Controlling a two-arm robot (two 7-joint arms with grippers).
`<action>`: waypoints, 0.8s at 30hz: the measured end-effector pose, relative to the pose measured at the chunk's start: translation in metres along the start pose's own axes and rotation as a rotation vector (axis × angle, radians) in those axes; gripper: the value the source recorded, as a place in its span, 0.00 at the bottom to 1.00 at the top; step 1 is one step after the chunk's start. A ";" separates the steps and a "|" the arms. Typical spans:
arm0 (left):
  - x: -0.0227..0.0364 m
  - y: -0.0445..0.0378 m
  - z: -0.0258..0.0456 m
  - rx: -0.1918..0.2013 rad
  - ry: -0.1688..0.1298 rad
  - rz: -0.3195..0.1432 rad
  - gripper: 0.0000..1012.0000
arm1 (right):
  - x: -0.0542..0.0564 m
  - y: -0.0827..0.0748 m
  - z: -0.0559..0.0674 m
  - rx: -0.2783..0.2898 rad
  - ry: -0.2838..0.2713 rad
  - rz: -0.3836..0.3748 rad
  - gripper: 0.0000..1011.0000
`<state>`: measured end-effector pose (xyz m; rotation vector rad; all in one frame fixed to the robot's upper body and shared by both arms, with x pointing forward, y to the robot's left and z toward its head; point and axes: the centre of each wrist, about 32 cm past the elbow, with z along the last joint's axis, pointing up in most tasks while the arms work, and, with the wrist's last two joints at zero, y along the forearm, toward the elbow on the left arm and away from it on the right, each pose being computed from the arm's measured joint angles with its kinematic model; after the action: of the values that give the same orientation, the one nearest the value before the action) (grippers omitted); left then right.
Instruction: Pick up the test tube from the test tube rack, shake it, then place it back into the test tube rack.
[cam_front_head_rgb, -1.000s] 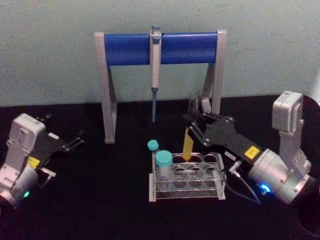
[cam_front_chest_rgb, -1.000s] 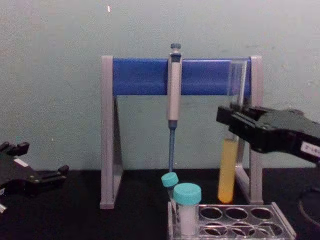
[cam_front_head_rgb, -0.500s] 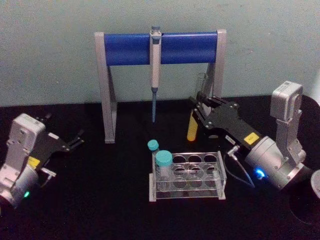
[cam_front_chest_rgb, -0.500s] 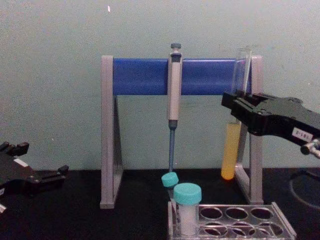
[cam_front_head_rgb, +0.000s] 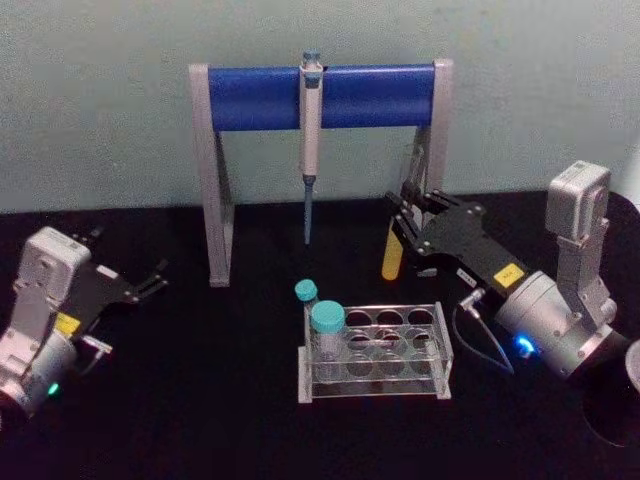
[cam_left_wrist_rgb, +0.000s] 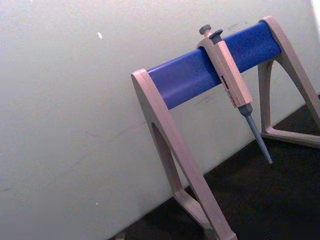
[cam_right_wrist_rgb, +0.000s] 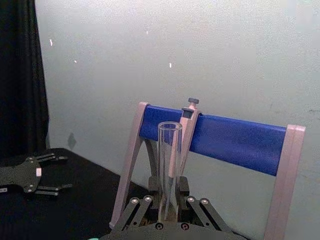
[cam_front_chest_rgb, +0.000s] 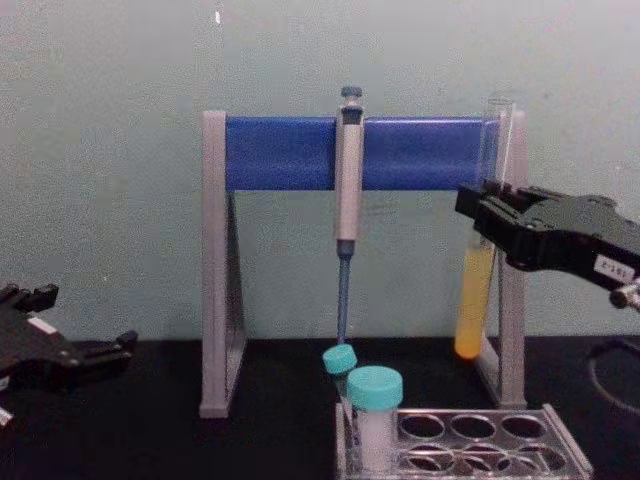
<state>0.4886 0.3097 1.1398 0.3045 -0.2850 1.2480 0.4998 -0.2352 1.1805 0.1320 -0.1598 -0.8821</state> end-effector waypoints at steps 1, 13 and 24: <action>0.0000 0.0000 0.0000 0.000 0.000 0.000 1.00 | 0.000 0.000 0.000 0.000 0.000 0.000 0.22; 0.0000 0.0000 0.0000 0.000 0.000 0.000 1.00 | 0.002 -0.004 0.002 -0.004 -0.015 -0.020 0.22; 0.0000 0.0000 0.0000 0.000 0.000 0.000 1.00 | 0.002 -0.026 0.011 -0.052 -0.045 -0.047 0.22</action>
<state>0.4886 0.3097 1.1398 0.3045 -0.2849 1.2480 0.4793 -0.2532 1.1869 0.0675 -0.1763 -0.9359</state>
